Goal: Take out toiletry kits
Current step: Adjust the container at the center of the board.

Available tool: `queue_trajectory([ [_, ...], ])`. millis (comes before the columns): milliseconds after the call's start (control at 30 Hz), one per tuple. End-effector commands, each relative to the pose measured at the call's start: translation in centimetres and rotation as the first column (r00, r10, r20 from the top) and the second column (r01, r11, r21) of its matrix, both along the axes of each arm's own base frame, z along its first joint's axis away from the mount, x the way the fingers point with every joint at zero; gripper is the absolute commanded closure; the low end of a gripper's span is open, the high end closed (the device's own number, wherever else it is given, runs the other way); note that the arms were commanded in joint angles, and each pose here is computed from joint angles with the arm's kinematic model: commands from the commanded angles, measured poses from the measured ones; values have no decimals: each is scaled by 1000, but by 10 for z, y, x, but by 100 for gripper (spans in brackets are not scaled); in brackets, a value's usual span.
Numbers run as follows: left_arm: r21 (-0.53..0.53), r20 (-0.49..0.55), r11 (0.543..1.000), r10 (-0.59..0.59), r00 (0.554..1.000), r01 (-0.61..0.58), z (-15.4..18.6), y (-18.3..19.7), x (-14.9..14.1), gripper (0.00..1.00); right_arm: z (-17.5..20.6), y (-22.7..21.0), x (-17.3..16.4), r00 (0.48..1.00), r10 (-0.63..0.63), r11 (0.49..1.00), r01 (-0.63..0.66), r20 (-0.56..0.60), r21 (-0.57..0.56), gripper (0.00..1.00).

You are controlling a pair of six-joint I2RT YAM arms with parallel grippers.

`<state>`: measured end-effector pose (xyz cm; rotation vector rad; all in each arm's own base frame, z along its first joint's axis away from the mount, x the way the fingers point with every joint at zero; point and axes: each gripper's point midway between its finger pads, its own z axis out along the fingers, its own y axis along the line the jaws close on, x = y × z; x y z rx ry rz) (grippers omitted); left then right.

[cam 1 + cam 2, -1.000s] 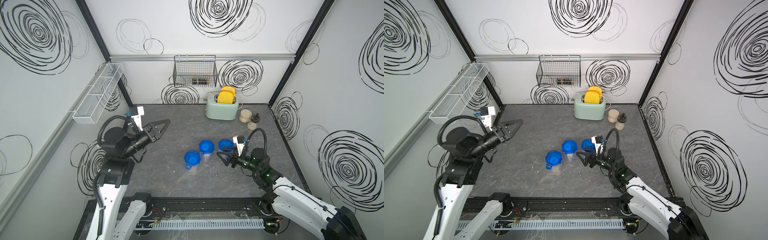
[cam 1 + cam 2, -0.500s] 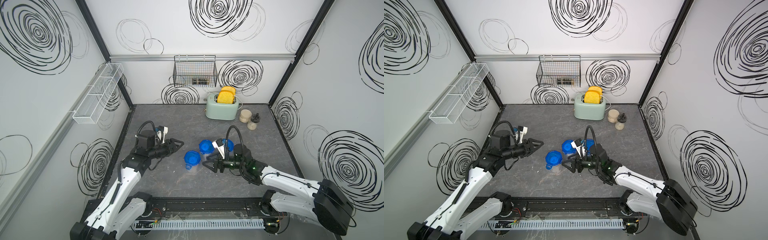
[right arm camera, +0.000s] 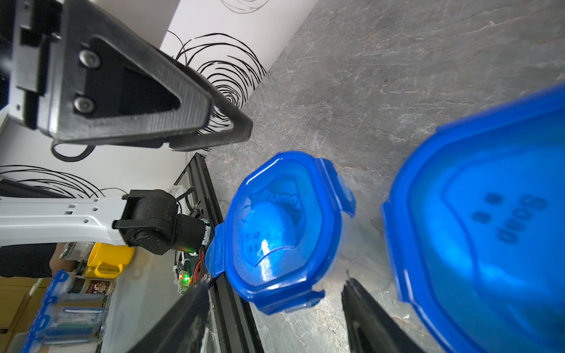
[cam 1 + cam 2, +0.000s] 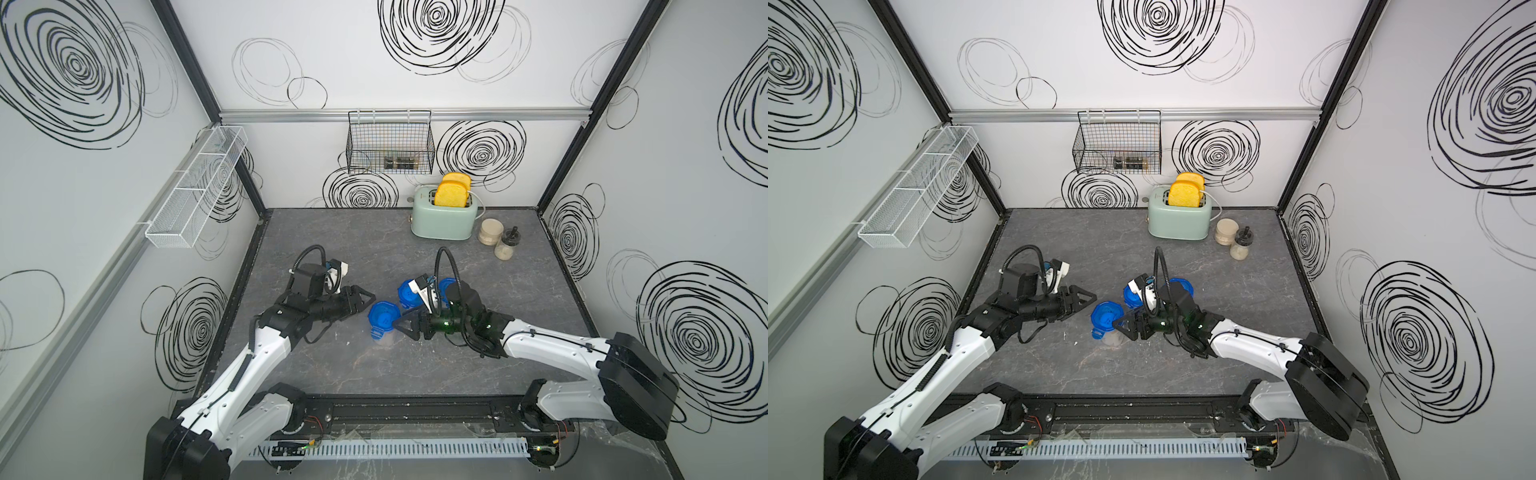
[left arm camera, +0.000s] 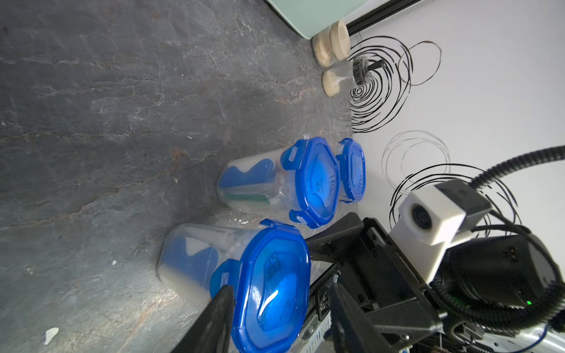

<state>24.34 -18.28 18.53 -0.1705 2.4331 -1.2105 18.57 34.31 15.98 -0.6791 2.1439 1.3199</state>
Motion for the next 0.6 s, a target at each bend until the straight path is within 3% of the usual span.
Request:
queue_trajectory([
  [0, 35, 3, 999, -31, 1000, 31, -9, 0, -6, 45, 4, 5, -3, 1000, 13, 1000, -13, -9, 2, 29],
  [567, 54, -38, 993, -102, 994, 104, -23, -18, -11, 45, 14, 18, -40, 989, 147, 987, -147, -4, 62, 30],
])
